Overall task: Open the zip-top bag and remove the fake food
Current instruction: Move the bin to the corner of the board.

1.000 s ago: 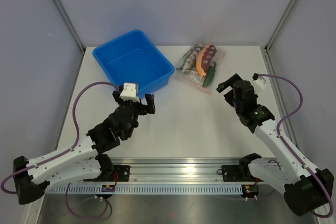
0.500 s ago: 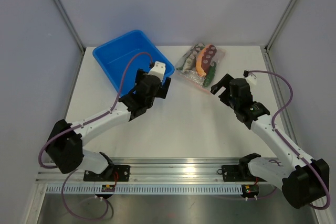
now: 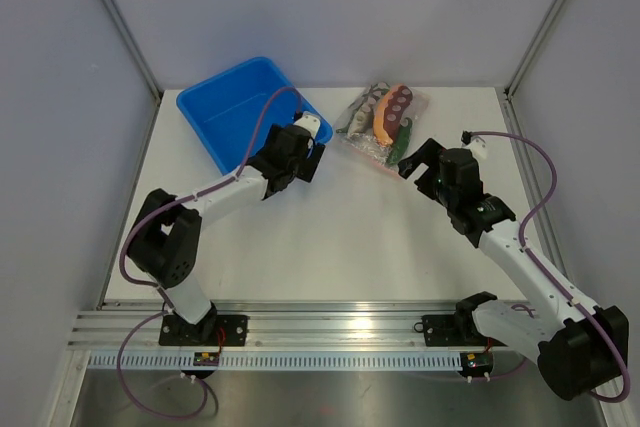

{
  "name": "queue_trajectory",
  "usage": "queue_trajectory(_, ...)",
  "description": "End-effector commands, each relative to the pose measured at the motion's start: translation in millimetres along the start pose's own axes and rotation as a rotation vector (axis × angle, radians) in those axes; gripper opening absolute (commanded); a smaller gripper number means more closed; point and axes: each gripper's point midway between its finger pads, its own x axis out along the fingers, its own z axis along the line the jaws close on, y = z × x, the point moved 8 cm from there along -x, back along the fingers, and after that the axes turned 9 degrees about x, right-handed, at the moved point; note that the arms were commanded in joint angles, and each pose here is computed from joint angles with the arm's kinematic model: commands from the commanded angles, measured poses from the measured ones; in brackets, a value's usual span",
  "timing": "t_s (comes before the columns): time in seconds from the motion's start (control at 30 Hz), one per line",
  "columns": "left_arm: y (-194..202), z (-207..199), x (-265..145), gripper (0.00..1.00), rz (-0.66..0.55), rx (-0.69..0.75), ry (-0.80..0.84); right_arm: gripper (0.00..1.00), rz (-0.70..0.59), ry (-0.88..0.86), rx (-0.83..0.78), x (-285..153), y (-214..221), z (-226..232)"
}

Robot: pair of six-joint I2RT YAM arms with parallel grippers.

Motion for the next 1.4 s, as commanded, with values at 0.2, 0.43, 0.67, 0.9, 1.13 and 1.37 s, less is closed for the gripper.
queue_trajectory(0.2,-1.9,28.5,12.9,0.52,0.049,-0.142,-0.083,1.00,-0.002,-0.064,-0.004,-1.1,-2.3,9.0)
queue_trajectory(0.43,11.4,47.1,-4.7,0.48,0.056,-0.272,-0.128,0.99,0.008,-0.059,0.001,3.2,0.2,7.9)
queue_trajectory(0.67,22.5,62.6,-18.2,0.65,0.027,-0.384,-0.097,1.00,0.046,-0.048,-0.007,15.1,7.2,6.6)
queue_trajectory(0.9,7.7,63.2,-35.7,0.93,-0.052,-0.407,-0.023,0.99,0.084,-0.077,-0.034,22.3,13.4,7.9)
queue_trajectory(1.13,-12.9,60.9,-72.8,0.99,-0.174,-0.399,0.013,0.99,0.109,-0.065,0.003,35.1,22.5,3.1)
queue_trajectory(1.37,-24.5,57.3,-108.9,0.99,-0.261,-0.425,0.087,0.99,0.120,-0.096,0.163,56.9,34.7,5.4)
